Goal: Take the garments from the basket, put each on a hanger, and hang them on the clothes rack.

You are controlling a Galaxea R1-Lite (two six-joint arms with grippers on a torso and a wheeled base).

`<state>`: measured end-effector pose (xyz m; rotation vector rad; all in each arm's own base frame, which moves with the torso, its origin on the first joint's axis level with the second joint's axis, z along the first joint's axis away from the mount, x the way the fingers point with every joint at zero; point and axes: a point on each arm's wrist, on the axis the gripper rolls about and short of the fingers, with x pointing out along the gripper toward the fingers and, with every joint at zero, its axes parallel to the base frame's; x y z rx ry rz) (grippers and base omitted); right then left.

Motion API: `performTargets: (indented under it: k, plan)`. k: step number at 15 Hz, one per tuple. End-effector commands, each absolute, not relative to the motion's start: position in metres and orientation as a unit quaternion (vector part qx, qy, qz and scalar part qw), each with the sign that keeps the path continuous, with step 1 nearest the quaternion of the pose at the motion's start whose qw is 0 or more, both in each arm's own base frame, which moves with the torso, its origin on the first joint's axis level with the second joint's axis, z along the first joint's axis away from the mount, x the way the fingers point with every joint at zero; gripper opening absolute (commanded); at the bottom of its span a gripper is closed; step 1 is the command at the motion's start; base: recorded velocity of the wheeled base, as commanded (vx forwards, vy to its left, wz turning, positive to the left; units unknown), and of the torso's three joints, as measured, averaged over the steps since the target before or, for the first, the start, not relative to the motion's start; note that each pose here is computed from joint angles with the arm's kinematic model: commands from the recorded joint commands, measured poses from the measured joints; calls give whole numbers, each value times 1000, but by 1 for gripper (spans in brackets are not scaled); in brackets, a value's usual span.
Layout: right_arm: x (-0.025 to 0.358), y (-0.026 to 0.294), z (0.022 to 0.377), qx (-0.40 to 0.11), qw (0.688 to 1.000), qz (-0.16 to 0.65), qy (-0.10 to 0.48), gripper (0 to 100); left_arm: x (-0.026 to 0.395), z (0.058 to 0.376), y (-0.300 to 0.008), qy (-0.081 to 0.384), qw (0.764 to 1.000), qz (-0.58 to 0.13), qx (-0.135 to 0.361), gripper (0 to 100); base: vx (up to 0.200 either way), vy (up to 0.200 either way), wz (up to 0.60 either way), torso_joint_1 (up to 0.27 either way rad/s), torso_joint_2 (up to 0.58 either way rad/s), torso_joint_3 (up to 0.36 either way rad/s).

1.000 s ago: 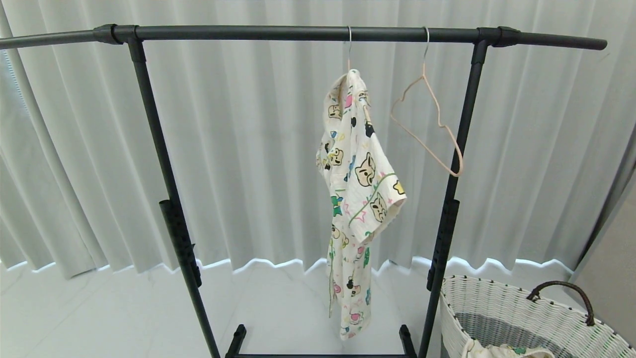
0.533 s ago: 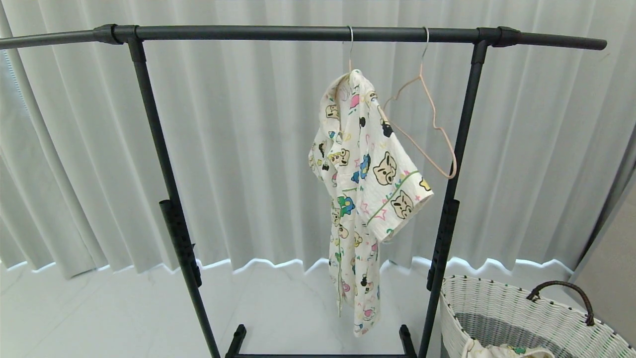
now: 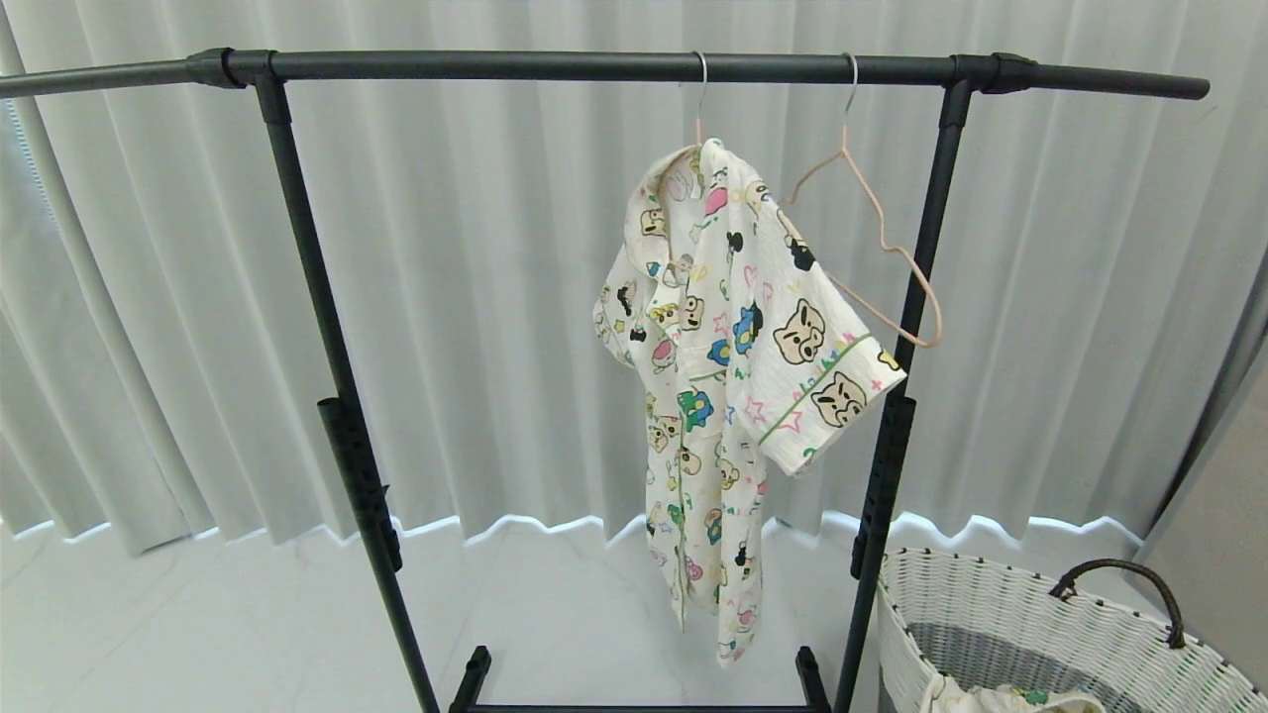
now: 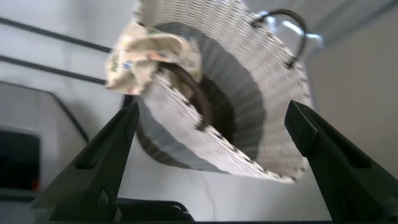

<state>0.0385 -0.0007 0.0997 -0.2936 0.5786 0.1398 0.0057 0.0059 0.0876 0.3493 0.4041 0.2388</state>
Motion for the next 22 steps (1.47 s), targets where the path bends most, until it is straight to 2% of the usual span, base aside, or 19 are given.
performTargets:
  k: [1,8,15,22]
  plan:
    - [79,-3,95,-129,926,95,342,100,6,88,6,201,957,118,172,100,0,0,0,0,0,0]
    - [133,-3,59,-125,888,129,424,100,8,87,6,213,955,115,173,100,0,0,0,0,0,0]
    - [177,-14,36,-121,881,101,445,100,8,87,6,213,955,115,173,100,0,0,0,0,0,0]
    - [191,-20,24,-129,883,72,446,100,8,87,6,211,955,116,174,100,0,0,0,0,0,0]
